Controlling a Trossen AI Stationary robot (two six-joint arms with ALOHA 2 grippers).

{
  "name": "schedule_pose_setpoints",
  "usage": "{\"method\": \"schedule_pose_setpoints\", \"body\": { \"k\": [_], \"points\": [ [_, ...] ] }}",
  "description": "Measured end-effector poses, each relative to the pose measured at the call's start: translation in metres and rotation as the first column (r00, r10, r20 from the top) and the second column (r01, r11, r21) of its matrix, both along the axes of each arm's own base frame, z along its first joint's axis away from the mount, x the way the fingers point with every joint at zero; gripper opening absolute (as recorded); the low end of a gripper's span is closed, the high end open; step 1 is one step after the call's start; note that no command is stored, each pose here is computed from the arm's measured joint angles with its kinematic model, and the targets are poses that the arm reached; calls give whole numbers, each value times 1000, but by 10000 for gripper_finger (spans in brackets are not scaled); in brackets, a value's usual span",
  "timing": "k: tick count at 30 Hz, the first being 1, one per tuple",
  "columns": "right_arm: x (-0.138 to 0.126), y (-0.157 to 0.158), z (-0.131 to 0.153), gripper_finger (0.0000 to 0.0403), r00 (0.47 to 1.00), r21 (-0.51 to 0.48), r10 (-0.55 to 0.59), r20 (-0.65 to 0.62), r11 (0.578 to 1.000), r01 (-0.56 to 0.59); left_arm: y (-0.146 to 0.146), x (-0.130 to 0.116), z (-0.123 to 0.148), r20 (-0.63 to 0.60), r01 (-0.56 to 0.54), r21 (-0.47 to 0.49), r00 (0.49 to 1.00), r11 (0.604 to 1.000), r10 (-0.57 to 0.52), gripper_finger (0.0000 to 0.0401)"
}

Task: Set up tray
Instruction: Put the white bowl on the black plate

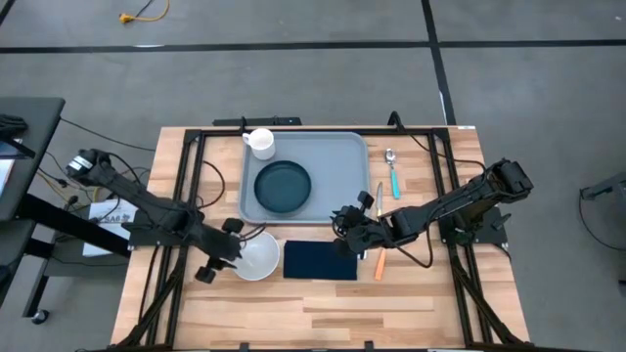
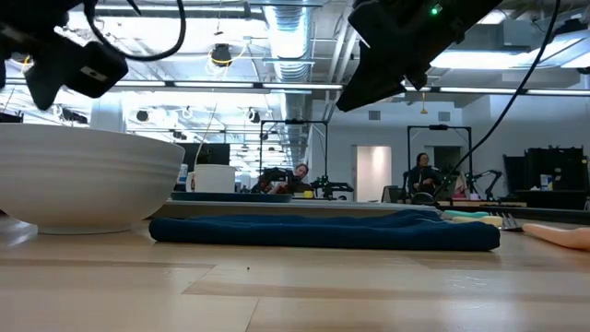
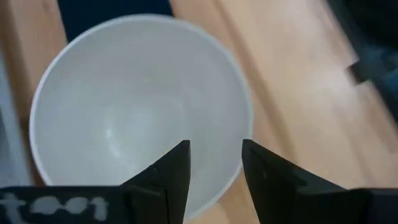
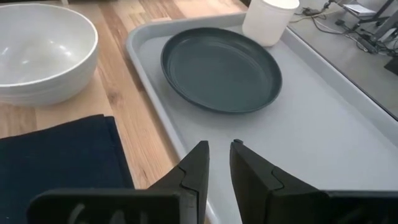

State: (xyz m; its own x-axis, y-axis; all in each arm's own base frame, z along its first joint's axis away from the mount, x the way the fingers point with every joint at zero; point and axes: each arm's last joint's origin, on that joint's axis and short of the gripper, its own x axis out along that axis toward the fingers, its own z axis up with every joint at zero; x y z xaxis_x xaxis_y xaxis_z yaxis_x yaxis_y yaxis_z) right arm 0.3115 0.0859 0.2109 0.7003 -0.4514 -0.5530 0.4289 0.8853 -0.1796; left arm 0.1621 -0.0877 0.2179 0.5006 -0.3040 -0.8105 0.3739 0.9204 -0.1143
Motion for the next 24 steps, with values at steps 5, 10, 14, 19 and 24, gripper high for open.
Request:
{"method": "schedule_pose_setpoints", "body": {
  "k": [5, 10, 14, 19, 24],
  "points": [
    [0, 0, 0, 59, 1000, 0, 0, 0, 1000, 0, -7, 0, -14, -67, 34, 123, 997, 992, -26, 132],
    [0, 0, 0, 59, 1000, 0, -1, 0, 1000, 1, -14, -2, -29, -178, 77, 173, 983, 982, -45, 132],
    [0, 0, 0, 59, 1000, -1, 0, 1, 1000, 0, -19, -2, -34, -204, 101, 192, 977, 976, -61, 132],
    [0, -1, 0, 59, 1000, 0, -2, 3, 1000, 2, -19, -1, -35, -187, 83, 221, 981, 972, -41, 132],
    [0, -1, 0, 59, 1000, 1, -2, 3, 1000, 2, -18, -1, -35, -178, 74, 241, 984, 968, -31, 132]
  ]
}}
